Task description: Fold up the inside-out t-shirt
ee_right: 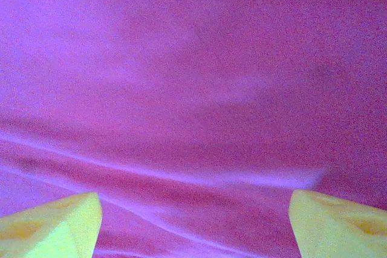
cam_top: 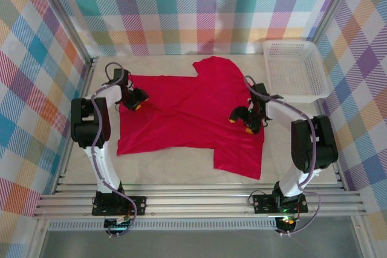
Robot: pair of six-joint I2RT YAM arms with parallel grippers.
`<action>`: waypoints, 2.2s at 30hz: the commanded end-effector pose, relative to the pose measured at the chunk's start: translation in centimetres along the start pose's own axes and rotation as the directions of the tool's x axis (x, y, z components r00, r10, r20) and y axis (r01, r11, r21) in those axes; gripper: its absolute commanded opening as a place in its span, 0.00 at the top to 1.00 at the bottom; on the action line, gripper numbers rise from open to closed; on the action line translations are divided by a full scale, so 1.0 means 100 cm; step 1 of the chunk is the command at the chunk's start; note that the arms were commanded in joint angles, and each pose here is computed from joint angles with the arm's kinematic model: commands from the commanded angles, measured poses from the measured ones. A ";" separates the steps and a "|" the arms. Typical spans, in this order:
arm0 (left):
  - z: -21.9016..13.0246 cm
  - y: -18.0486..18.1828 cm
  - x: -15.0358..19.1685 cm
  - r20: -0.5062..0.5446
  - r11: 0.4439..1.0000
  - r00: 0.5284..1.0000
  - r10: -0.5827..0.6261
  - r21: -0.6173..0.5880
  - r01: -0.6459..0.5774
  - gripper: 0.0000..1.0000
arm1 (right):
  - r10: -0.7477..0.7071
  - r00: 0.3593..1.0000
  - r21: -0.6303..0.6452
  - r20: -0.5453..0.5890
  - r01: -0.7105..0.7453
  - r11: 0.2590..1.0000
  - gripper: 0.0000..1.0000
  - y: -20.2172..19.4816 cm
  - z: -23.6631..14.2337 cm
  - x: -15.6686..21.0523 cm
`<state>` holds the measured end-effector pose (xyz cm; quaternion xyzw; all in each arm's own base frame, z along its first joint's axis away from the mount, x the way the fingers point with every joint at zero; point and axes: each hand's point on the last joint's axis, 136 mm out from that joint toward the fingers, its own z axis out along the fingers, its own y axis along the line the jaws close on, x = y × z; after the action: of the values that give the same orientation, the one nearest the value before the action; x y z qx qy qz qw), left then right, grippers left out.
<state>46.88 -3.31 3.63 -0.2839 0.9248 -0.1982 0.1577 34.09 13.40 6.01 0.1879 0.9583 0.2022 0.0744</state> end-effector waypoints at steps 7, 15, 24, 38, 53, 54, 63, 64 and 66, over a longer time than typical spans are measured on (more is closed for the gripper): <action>-0.037 0.008 0.010 -0.002 0.994 0.997 0.072 -0.086 -0.072 0.51 | -0.054 0.997 -0.068 0.047 0.057 0.996 0.19 0.052 0.030 -0.108; 0.005 0.003 -0.052 0.037 0.994 0.999 0.026 -0.103 -0.022 0.50 | 0.041 0.998 -0.091 0.049 -0.036 0.995 0.19 0.049 0.072 -0.171; 0.050 -0.020 -0.095 0.010 0.996 0.997 0.075 -0.055 -0.075 0.49 | 0.144 0.983 -0.044 0.110 -0.140 0.989 0.20 0.012 0.067 -0.222; -0.128 -0.018 -0.033 0.242 0.995 0.967 0.084 -0.070 -0.069 0.50 | -0.026 0.986 -0.228 0.166 0.064 0.972 0.21 0.105 -0.048 -0.183; -0.113 0.111 0.142 0.068 0.982 0.988 -0.141 -0.120 0.148 0.62 | -0.098 0.995 -0.299 0.011 0.096 0.949 0.26 0.066 -0.038 0.009; -0.111 0.115 0.143 0.067 0.979 0.987 -0.146 -0.133 0.153 0.62 | -0.102 0.995 -0.291 0.007 0.099 0.952 0.26 0.061 -0.040 0.016; -0.117 0.151 0.144 0.125 0.933 0.978 -0.167 -0.301 0.198 0.54 | -0.128 0.992 -0.172 0.010 0.128 0.977 0.26 0.020 -0.053 0.049; -0.116 0.152 0.144 0.132 0.933 0.977 -0.168 -0.299 0.201 0.54 | -0.126 0.992 -0.156 0.009 0.126 0.980 0.26 0.015 -0.053 0.051; -0.111 0.155 0.145 0.140 0.931 0.974 -0.177 -0.298 0.212 0.54 | -0.120 0.993 -0.121 0.001 0.119 0.986 0.26 0.003 -0.055 0.059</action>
<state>24.42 2.05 4.46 -0.3846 0.9094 -0.0702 0.1423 29.74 15.52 12.03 0.1207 0.9410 0.2942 0.1157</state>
